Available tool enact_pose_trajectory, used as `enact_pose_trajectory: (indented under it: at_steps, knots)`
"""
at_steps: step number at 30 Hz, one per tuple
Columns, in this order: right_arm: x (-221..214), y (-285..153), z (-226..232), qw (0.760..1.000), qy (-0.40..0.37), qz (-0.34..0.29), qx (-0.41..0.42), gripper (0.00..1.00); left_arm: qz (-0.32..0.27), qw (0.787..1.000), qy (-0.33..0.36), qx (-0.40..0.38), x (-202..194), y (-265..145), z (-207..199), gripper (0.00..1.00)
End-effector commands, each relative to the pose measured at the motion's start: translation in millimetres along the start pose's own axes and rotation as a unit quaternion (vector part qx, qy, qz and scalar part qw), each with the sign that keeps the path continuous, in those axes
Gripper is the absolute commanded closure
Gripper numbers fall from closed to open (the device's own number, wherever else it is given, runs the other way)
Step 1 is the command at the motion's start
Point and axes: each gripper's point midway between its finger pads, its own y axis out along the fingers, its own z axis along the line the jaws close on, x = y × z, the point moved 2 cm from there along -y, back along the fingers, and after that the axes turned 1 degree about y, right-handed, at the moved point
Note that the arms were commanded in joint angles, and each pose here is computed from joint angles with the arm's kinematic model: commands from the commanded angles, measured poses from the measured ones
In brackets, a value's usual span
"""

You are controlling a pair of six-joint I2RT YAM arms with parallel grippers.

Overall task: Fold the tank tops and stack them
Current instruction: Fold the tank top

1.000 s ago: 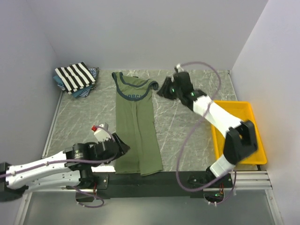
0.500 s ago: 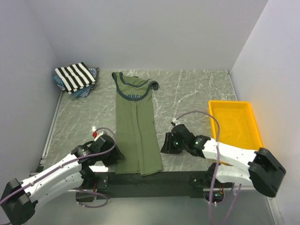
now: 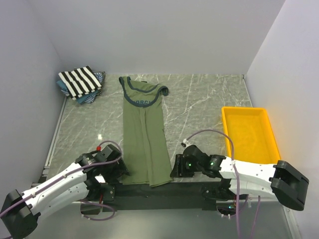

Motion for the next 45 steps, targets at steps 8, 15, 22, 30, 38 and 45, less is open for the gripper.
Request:
enact_pose_trajectory:
  at_steps: [8,15,22,30,38,45]
  knots:
    - [-24.4,16.7,14.1,0.999,0.011,0.041,0.019,0.49,0.051,0.998,0.016,0.028,-14.0,2.1,8.3,0.34]
    - [-41.7,18.1,9.3,0.998,0.022,0.060,0.006,0.50,0.068,0.997,0.018,0.024,-20.3,10.2,13.6,0.47]
    - [-34.6,22.7,14.9,0.998,0.011,0.052,-0.022,0.59,0.059,0.998,0.037,-0.009,-16.4,9.0,0.7,0.75]
    - [-18.7,11.8,30.0,0.999,-0.011,0.031,-0.035,0.94,0.029,0.996,0.066,-0.050,-4.8,-11.3,-26.1,0.99]
    - [-38.0,-10.4,57.8,0.998,-0.041,0.052,-0.012,1.00,0.061,0.994,0.062,-0.062,-18.5,-26.0,-27.0,1.00]
    - [-60.3,-23.2,78.3,0.996,-0.054,0.070,0.001,1.00,0.080,0.992,0.064,-0.073,-38.6,-42.5,-24.4,0.99]
